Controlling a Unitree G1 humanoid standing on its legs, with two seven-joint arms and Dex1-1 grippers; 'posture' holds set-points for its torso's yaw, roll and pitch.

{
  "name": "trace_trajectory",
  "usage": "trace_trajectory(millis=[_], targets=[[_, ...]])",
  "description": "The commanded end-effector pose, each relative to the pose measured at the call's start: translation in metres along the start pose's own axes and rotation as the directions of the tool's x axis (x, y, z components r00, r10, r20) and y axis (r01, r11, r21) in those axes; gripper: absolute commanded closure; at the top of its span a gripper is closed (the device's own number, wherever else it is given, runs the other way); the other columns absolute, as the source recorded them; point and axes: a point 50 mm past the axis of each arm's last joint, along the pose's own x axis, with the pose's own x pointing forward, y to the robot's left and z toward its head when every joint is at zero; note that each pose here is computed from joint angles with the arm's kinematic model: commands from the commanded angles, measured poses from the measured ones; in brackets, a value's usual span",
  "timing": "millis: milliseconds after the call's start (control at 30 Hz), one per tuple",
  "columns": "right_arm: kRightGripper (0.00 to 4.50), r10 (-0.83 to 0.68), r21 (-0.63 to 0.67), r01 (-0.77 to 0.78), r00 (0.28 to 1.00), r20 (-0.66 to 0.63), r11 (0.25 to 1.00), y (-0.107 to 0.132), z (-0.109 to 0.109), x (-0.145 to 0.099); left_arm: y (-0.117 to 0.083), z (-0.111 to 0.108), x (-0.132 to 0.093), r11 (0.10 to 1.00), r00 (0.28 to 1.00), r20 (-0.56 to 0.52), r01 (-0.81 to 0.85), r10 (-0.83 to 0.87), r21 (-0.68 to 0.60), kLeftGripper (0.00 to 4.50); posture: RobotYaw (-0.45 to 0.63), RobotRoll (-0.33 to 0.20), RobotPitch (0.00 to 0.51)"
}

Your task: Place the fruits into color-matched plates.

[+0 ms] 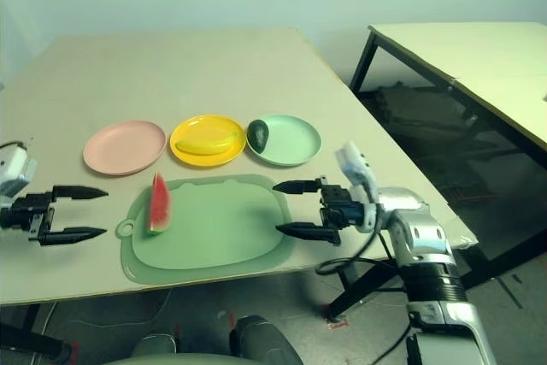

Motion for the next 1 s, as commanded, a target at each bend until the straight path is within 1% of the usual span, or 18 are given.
trace_trajectory(millis=[33,100,200,300,367,467,567,667,867,1000], targets=[[0.04,0.042,-0.074,-0.039,0.998,0.037,0.996,-0.005,0.007,0.011,0.013,0.013,0.006,0.979,0.993,-0.092,0.093,-0.077,0.180,0.00,-0.13,0.000,0.005],[0.04,0.028,-0.097,-0.023,0.998,0.048,0.995,-0.012,0.008,0.012,0.020,0.020,0.009,0.959,0.989,-0.115,0.123,-0.096,0.255,0.00,-0.13,0.000,0.004],[0.04,-0.015,-0.119,0.023,0.998,0.065,0.993,-0.022,0.007,0.015,0.029,0.027,0.016,0.904,0.973,-0.190,0.197,-0.132,0.380,0.00,-0.13,0.000,0.002],[0.04,-0.035,-0.117,0.044,0.996,0.077,0.992,-0.026,0.004,0.017,0.034,0.032,0.026,0.848,0.957,-0.236,0.265,-0.172,0.459,0.00,-0.14,0.000,0.001],[0.04,-0.023,-0.127,0.029,0.998,0.053,0.991,-0.025,-0.001,0.019,0.037,0.033,0.035,0.803,0.935,-0.283,0.334,-0.214,0.494,0.00,-0.14,0.000,0.000],[0.04,-0.015,-0.146,0.020,0.999,0.041,0.989,-0.025,-0.003,0.023,0.038,0.031,0.049,0.749,0.898,-0.341,0.426,-0.280,0.507,0.00,-0.15,0.000,0.000],[0.04,-0.015,-0.145,0.023,0.998,0.056,0.989,-0.024,-0.003,0.027,0.039,0.031,0.060,0.705,0.870,-0.370,0.485,-0.326,0.517,0.00,-0.16,0.000,0.000],[0.04,-0.015,-0.137,0.023,0.998,0.061,0.990,-0.021,-0.005,0.030,0.042,0.030,0.068,0.680,0.850,-0.391,0.520,-0.353,0.517,0.00,-0.18,0.000,0.000],[0.04,-0.027,-0.128,0.037,0.997,0.076,0.991,-0.018,-0.006,0.033,0.040,0.014,0.081,0.673,0.806,-0.430,0.582,-0.405,0.456,0.00,-0.20,0.000,0.000],[0.04,-0.034,-0.123,0.043,0.996,0.077,0.991,-0.017,-0.005,0.033,0.039,0.007,0.085,0.673,0.797,-0.437,0.593,-0.416,0.442,0.00,-0.21,0.000,0.000]])
